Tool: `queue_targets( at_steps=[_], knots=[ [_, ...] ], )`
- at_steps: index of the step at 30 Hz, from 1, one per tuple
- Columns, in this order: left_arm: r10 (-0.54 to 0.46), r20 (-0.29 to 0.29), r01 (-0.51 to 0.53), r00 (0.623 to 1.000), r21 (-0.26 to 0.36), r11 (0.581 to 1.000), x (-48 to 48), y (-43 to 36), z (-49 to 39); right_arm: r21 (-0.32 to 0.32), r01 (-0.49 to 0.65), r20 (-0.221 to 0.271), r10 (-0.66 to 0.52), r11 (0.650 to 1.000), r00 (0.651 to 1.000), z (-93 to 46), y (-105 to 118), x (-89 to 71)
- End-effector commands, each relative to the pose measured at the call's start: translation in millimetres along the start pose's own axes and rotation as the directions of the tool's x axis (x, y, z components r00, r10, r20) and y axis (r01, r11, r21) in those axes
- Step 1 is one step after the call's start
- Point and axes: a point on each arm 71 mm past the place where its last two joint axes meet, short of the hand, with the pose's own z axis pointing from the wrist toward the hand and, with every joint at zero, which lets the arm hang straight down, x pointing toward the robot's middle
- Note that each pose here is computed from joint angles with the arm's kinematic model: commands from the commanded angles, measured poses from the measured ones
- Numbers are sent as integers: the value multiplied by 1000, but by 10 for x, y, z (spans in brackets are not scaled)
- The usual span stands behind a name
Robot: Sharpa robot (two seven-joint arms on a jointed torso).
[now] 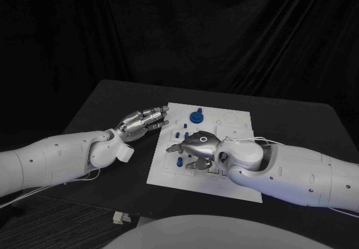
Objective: Assemble the parts on the task board
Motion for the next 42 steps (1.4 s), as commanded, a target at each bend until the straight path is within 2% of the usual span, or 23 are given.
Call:
queue_targets(
  at_steps=[1, 4, 8, 11, 15, 18, 21, 24, 27, 31, 37, 42],
  knots=[
    [-16, -10, 16, 1000, 11, 1000, 19, 2, 7, -14, -5, 124, 7, 1000, 992, -48, -9, -81],
    [-15, -9, 16, 1000, 11, 1000, 19, 2, 2, -17, -12, 203, 15, 1000, 979, -134, -52, -166],
    [-15, -6, 15, 1000, 12, 1000, 16, -2, -10, -12, -55, 314, 56, 998, 948, -294, -144, -378],
    [-14, -3, 14, 1000, 12, 1000, 10, -4, -18, 8, -105, 393, 93, 994, 915, -477, -263, -608],
    [-12, -1, 12, 1000, 12, 1000, 4, -5, -24, 58, -199, 462, 150, 978, 874, -760, -480, -907],
    [-11, 1, 11, 1000, 13, 1000, 2, -3, -24, 125, -270, 474, 182, 955, 862, -959, -663, -1017],
    [-11, 2, 11, 1000, 13, 1000, 4, -3, -27, 193, -302, 450, 190, 934, 873, -1099, -813, -1023],
    [-10, 4, 10, 1000, 14, 1000, 3, -4, -34, 276, -293, 394, 170, 915, 903, -1203, -938, -973],
    [-9, 7, 9, 1000, 14, 1000, 0, -5, -39, 381, -247, 294, 136, 891, 946, -1289, -1045, -868],
    [-9, 7, 9, 1000, 15, 1000, 2, -2, -39, 500, -189, 152, 129, 845, 980, -1362, -1147, -705],
    [-11, 4, 11, 1000, 14, 1000, 13, 6, -30, 571, -139, 31, 148, 809, 988, -1368, -1189, -564],
    [-13, 2, 12, 1000, 13, 1000, 17, 11, -27, 600, -133, -22, 183, 789, 983, -1344, -1202, -498]
  ],
)
